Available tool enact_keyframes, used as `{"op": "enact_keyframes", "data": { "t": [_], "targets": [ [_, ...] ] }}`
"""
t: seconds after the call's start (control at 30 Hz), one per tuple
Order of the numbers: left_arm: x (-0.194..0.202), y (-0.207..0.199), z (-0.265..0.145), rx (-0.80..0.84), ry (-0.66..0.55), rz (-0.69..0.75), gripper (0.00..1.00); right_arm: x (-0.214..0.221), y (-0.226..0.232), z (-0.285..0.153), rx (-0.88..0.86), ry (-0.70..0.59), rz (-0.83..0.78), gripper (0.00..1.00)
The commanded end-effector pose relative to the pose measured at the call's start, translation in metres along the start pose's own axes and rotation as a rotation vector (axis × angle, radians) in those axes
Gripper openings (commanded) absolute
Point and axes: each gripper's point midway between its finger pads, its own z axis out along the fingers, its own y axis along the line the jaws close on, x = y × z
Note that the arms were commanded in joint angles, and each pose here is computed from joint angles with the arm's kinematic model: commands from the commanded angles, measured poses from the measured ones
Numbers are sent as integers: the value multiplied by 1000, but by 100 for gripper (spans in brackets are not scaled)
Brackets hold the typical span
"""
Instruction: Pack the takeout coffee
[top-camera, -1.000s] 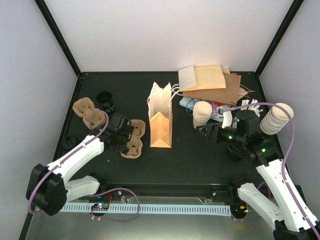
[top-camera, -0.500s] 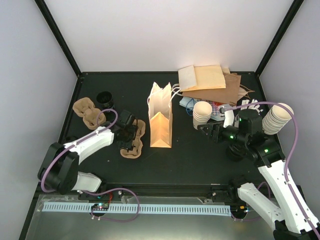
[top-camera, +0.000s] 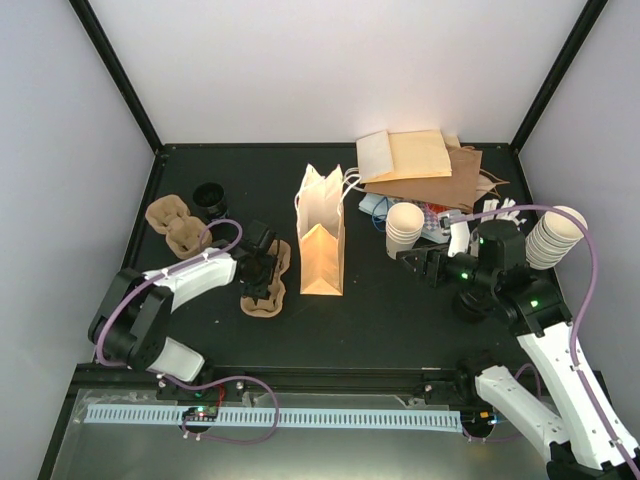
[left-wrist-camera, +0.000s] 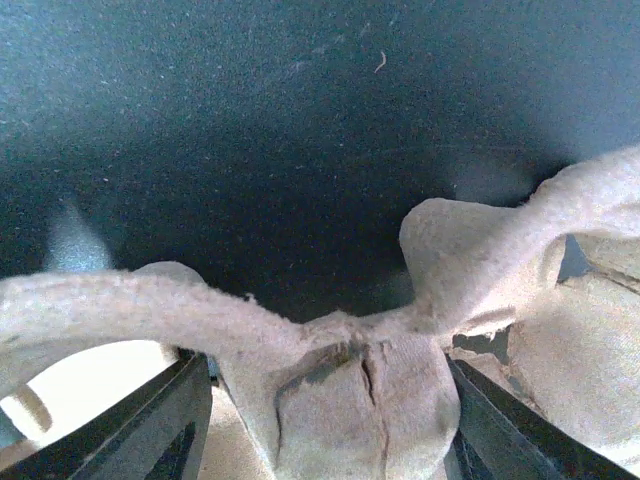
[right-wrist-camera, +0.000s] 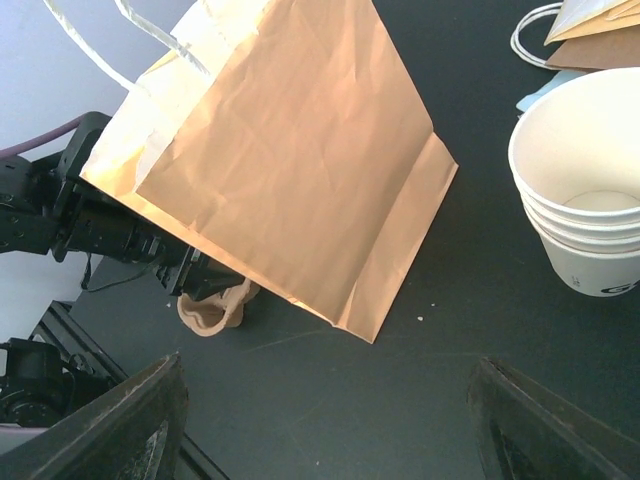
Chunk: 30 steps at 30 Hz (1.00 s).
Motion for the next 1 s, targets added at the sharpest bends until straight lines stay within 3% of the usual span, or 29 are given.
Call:
{"op": "enact_keyframes", "data": {
  "t": [0.0,0.27,0.53,0.97],
  "targets": [
    [-1,-11,1,22,16,-46,63,-5,6,-9,-5,-28,-25,79],
    [-7,-15,-8,46,4,-29,38,-5,5,-11,-1,-34,-23,79],
    [-9,-18,-46,118,0,41,38,-11,6,-6,-3,-38,-25,79],
    [-13,-41,-182,552,-13,228,37,-77,36,6,-98,-79,-17,79]
  ]
}}
